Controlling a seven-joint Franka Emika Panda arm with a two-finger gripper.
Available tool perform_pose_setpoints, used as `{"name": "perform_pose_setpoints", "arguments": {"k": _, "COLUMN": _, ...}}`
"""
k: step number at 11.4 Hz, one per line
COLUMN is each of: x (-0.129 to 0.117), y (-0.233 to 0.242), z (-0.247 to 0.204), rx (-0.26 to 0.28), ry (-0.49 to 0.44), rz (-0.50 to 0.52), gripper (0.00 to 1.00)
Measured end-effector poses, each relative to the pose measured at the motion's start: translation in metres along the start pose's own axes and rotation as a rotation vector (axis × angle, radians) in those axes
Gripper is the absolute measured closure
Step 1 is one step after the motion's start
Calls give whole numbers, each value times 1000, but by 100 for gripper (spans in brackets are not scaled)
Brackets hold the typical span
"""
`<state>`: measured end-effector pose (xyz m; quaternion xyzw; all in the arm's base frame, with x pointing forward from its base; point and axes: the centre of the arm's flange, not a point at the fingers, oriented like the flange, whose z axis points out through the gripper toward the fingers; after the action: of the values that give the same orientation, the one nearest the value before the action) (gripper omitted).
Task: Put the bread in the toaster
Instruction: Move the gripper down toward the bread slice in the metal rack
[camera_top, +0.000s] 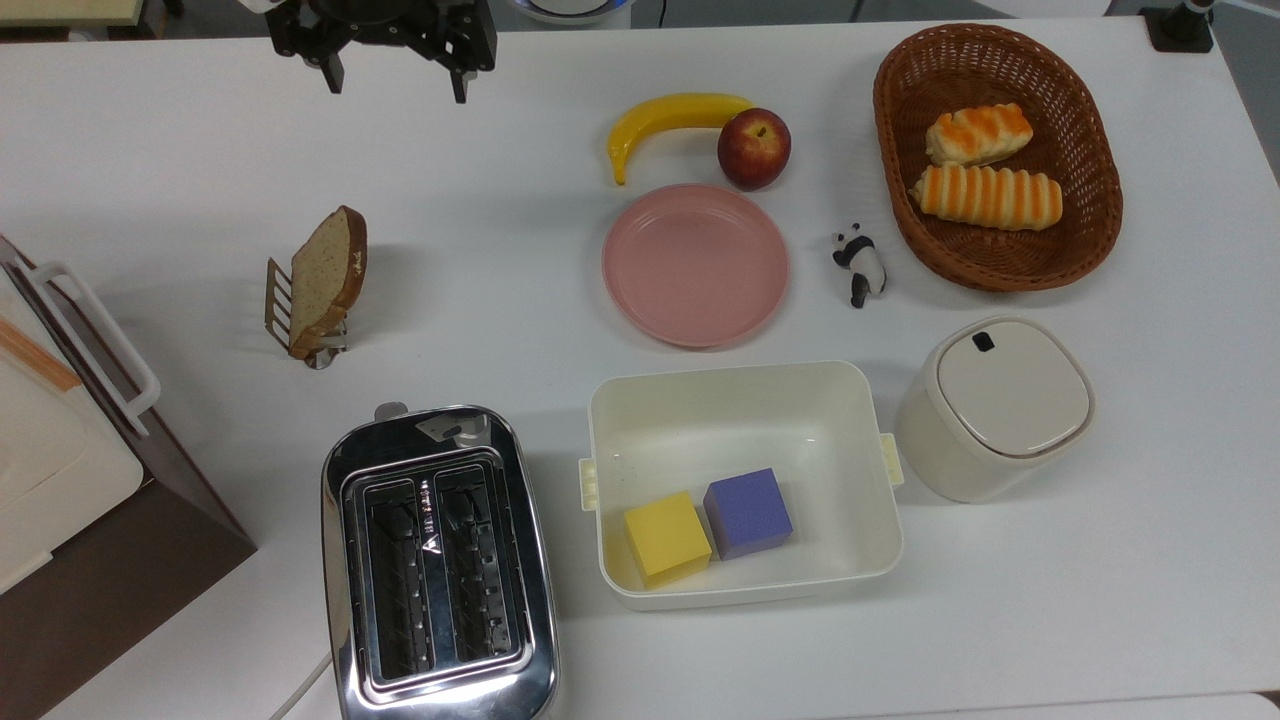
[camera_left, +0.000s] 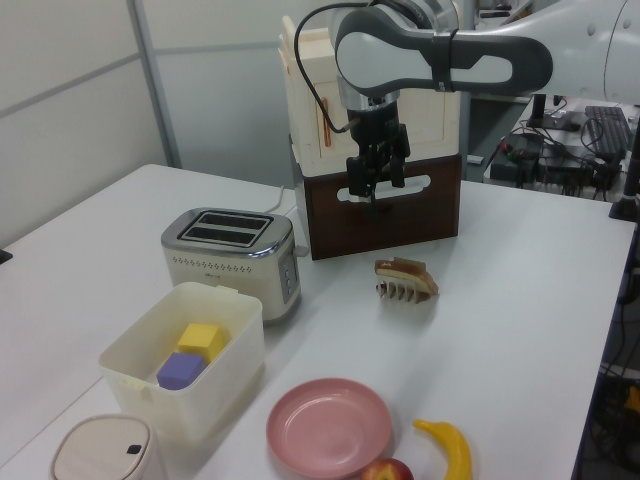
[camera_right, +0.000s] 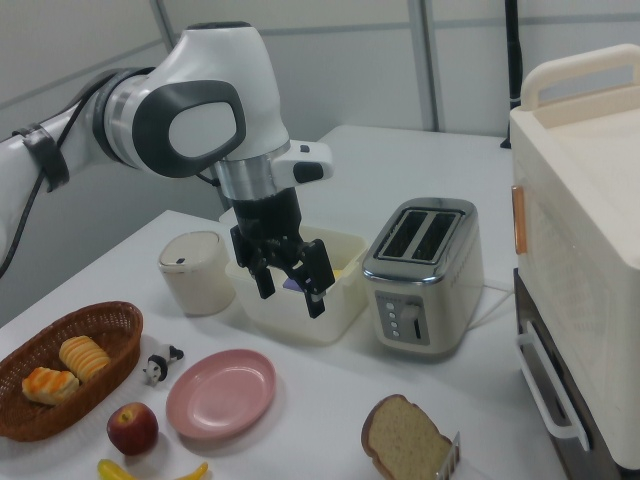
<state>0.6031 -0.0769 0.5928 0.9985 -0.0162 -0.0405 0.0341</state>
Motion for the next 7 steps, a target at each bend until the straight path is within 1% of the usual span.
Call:
{"name": "perform_pose_setpoints", "arguments": {"k": 1, "x": 1, "y": 1, "z": 1, "rx": 0, "ry": -1, "rz": -1, "gripper": 0}}
{"name": "perform_pose_setpoints", "arguments": {"k": 3, "x": 1, "y": 3, "z": 3, "rx": 0, "ry": -4, "rz": -39, "gripper": 0}}
{"name": "perform_pose_setpoints", "arguments": {"k": 7, "x": 4, "y": 14, "z": 11, "rx": 2, "ry": -11, "rz": -53, "gripper": 0}}
